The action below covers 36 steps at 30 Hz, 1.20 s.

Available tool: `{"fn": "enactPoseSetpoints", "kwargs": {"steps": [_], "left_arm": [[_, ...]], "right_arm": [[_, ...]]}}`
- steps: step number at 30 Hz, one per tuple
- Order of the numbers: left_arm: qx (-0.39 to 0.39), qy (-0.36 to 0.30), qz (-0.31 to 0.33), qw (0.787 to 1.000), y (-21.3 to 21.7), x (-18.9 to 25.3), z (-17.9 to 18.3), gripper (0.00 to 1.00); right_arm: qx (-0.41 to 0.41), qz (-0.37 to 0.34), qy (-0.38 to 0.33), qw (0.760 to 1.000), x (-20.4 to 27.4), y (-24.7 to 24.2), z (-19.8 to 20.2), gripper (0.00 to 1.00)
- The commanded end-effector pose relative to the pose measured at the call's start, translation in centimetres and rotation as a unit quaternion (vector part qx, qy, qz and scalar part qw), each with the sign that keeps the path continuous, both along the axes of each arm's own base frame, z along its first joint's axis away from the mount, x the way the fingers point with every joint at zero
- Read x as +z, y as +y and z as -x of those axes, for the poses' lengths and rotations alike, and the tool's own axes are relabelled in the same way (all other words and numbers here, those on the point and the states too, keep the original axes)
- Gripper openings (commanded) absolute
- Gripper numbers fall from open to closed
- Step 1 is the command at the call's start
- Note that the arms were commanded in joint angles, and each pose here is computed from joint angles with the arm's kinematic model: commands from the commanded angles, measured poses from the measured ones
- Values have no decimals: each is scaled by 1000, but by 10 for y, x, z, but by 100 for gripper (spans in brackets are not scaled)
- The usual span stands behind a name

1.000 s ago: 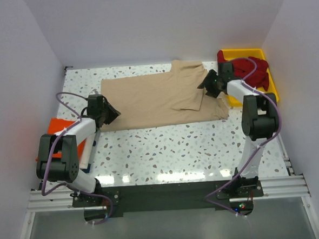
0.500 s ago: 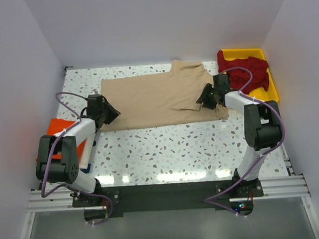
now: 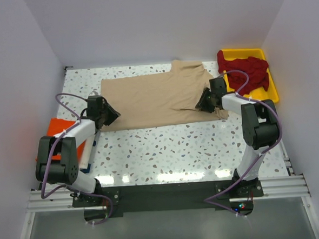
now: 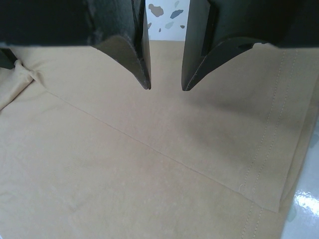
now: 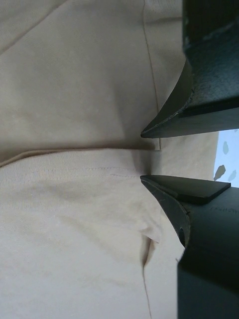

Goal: Fold and stack the t-shirts
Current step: Fold the tshirt

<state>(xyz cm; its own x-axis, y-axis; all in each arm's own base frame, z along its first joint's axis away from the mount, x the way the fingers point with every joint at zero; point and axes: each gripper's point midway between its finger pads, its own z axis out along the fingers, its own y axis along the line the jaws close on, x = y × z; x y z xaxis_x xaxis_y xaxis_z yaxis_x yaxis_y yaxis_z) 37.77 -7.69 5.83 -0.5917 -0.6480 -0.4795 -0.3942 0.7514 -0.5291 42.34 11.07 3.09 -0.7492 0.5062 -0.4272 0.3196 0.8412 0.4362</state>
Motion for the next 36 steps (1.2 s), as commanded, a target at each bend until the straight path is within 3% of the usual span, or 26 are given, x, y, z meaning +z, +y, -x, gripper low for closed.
{"fn": "enactPoseSetpoints", "kwargs": {"steps": [1, 6, 13, 16, 25, 36], "left_arm": [[-1, -27, 2, 1000, 0, 15, -4, 36], [-2, -27, 2, 1000, 0, 15, -5, 36], [-2, -26, 3, 1000, -1, 13, -6, 36], [-3, -25, 3, 1000, -1, 12, -5, 36], [-5, -22, 3, 1000, -2, 10, -6, 36], [-6, -19, 3, 1000, -2, 9, -4, 36]], "right_arm": [[-4, 7, -20, 1000, 1, -1, -8, 39], [0, -5, -23, 1000, 1, 4, -11, 32], [6, -17, -32, 999, 9, 15, -21, 9], [10, -21, -39, 999, 15, 21, -29, 4], [32, -18, -59, 998, 37, 42, -64, 3], [81, -16, -69, 994, 31, 83, -90, 4]]}}
